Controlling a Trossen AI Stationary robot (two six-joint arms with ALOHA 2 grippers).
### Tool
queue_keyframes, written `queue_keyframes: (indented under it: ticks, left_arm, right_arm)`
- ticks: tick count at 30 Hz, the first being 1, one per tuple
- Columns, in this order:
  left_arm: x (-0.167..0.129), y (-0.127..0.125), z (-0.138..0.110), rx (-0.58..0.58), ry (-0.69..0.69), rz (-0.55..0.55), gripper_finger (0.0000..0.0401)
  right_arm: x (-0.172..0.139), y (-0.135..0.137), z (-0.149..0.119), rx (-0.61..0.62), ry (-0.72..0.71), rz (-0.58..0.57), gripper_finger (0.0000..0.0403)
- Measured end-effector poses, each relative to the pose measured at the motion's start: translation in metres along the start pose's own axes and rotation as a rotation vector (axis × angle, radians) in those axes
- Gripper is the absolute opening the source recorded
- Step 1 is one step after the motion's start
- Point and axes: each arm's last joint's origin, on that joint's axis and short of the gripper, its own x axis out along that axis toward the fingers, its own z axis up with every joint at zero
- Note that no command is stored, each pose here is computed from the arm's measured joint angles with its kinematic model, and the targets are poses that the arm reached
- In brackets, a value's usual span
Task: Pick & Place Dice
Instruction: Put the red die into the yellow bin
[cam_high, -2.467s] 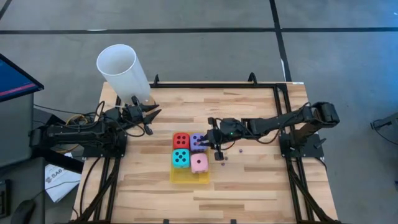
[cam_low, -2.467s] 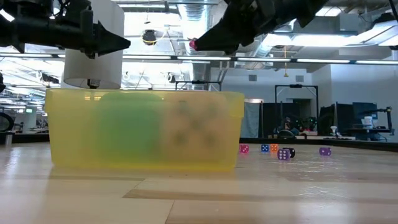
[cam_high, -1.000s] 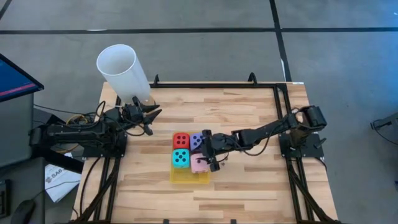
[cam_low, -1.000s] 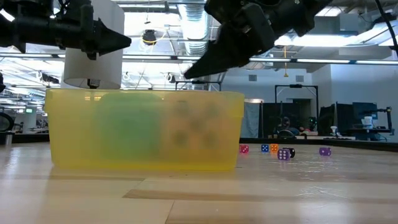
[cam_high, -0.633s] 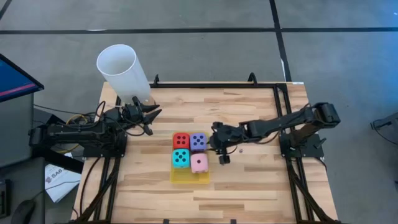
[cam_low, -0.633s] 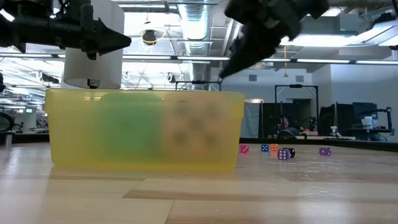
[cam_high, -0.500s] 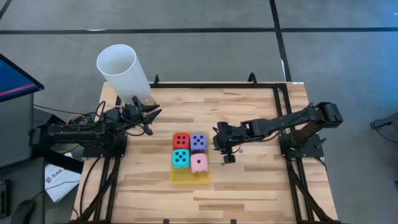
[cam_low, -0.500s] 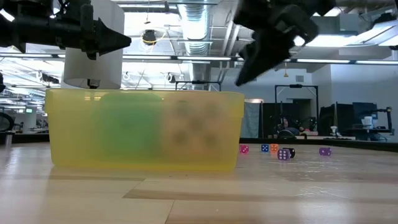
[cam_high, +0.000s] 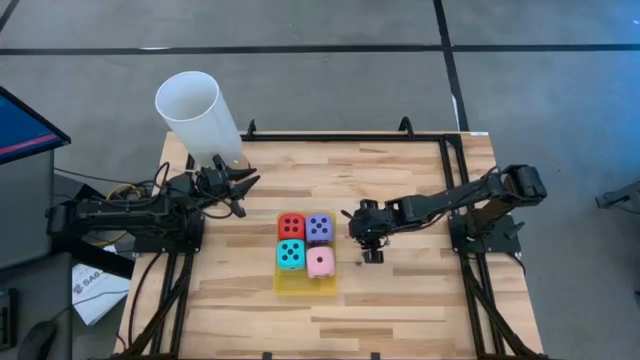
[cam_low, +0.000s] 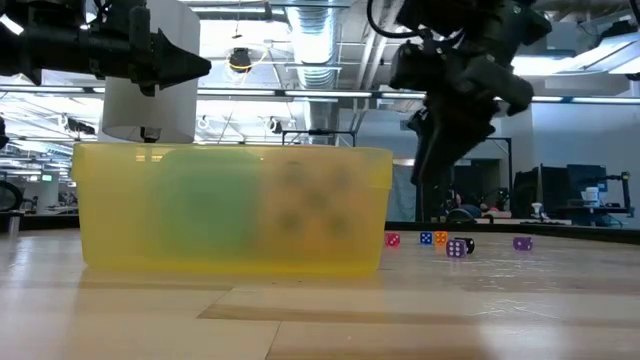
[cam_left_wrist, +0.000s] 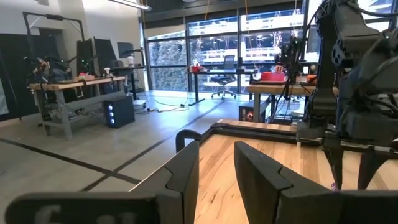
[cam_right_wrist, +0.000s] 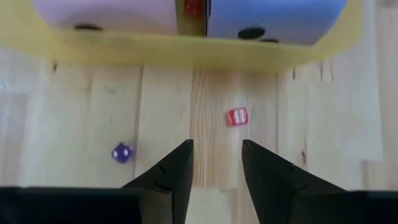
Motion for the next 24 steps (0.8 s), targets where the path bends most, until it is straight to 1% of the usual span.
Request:
queue_keyframes:
  ticks: [2, 5, 9, 13, 18, 24]
  left_arm:
    - [0.000, 0.000, 0.000, 0.000, -0.001, 0.000, 0.0090]
    - [0.000, 0.000, 0.000, 0.000, -0.001, 0.000, 0.0090]
    - [0.000, 0.000, 0.000, 0.000, -0.001, 0.000, 0.0090]
    - [0.000, 0.000, 0.000, 0.000, -0.001, 0.000, 0.0090]
    - [0.000, 0.000, 0.000, 0.000, -0.002, 0.000, 0.0090]
    - [0.000, 0.000, 0.000, 0.000, -0.002, 0.000, 0.0090]
  right_arm:
    - [0.002, 0.000, -0.002, 0.014, -0.011, 0.000, 0.0125]
    - [0.008, -0.001, -0.012, 0.019, 0.013, -0.002, 0.0112]
    - [0.018, -0.006, -0.020, 0.026, -0.051, -0.009, 0.0101]
    - [0.027, -0.013, -0.028, 0.034, -0.128, -0.022, 0.0098]
    - [0.034, -0.022, -0.037, 0.056, -0.192, -0.038, 0.0098]
    - [0.035, -0.029, -0.039, 0.077, -0.190, -0.050, 0.0098]
